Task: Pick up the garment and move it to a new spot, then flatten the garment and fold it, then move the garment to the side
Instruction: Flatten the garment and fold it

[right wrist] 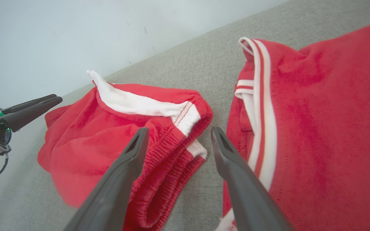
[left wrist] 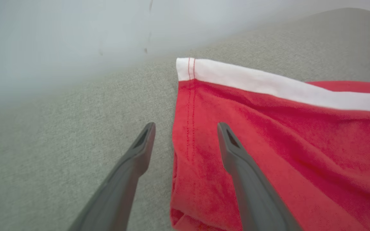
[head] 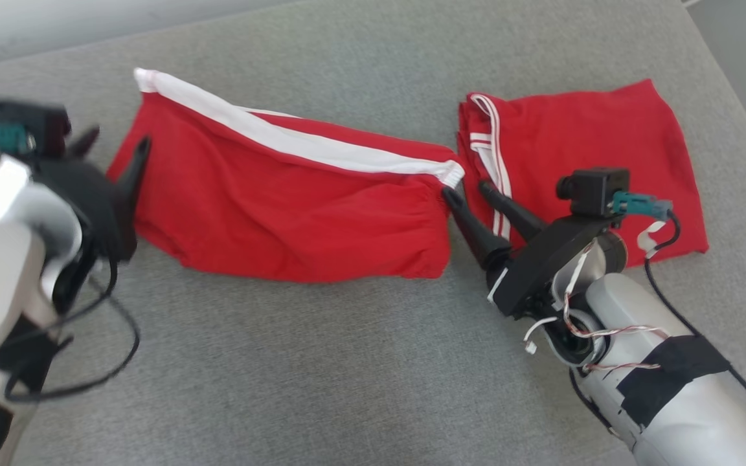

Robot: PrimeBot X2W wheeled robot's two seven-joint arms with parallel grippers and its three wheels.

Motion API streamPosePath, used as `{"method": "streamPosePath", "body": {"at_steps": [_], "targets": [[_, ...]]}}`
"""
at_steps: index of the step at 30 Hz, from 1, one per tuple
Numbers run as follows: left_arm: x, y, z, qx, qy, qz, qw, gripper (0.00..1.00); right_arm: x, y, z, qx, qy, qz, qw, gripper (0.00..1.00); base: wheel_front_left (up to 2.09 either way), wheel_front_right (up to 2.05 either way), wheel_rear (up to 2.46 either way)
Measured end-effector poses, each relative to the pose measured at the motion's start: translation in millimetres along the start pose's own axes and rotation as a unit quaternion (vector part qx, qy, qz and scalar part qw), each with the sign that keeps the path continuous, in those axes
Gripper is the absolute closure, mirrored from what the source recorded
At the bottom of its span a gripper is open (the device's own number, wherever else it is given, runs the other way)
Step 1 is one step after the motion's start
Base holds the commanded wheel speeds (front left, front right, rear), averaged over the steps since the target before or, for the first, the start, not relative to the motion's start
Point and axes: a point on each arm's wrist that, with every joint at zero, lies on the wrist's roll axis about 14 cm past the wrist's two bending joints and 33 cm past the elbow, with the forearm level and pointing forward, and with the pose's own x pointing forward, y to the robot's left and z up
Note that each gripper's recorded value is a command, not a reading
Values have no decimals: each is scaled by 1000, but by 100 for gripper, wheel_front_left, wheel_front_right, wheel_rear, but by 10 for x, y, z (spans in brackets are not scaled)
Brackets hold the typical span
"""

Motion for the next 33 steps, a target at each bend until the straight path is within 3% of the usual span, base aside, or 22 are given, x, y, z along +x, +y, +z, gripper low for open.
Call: {"method": "streamPosePath", "body": {"at_steps": [5, 11, 16, 27, 28, 29, 30, 33], "targets": [[-178, 146, -252, -7, 25, 21, 999, 0, 21, 195, 22, -8, -8, 26, 1000, 0, 0, 0, 0], [-175, 73, -234, -83, 9, 16, 996, 0, 17, 253, 16, -11, -10, 35, 999, 0, 0, 0, 0], [-167, 130, -282, -115, 13, 22, 993, 0, 1, 262, 16, -13, -11, 37, 999, 0, 0, 0, 0], [-131, -106, -549, -165, 68, -6, 984, 0, -43, 194, 20, -15, -18, 29, 999, 0, 0, 0, 0], [-128, -113, -548, -173, 69, -8, 982, 3, -45, 188, 17, -16, -17, 29, 999, 0, 0, 0, 0], [-124, -119, -541, -178, 69, -10, 982, 60, -50, 179, 19, -17, -18, 28, 999, 0, 0, 0, 0], [-119, -122, -537, -186, 69, -11, 980, 100, -53, 170, 24, -17, -20, 27, 999, 0, 0, 0, 0], [-118, -133, -554, -188, 76, -13, 979, 100, -58, 150, 22, -19, -19, 25, 999, 0, 0, 0, 0]]}}
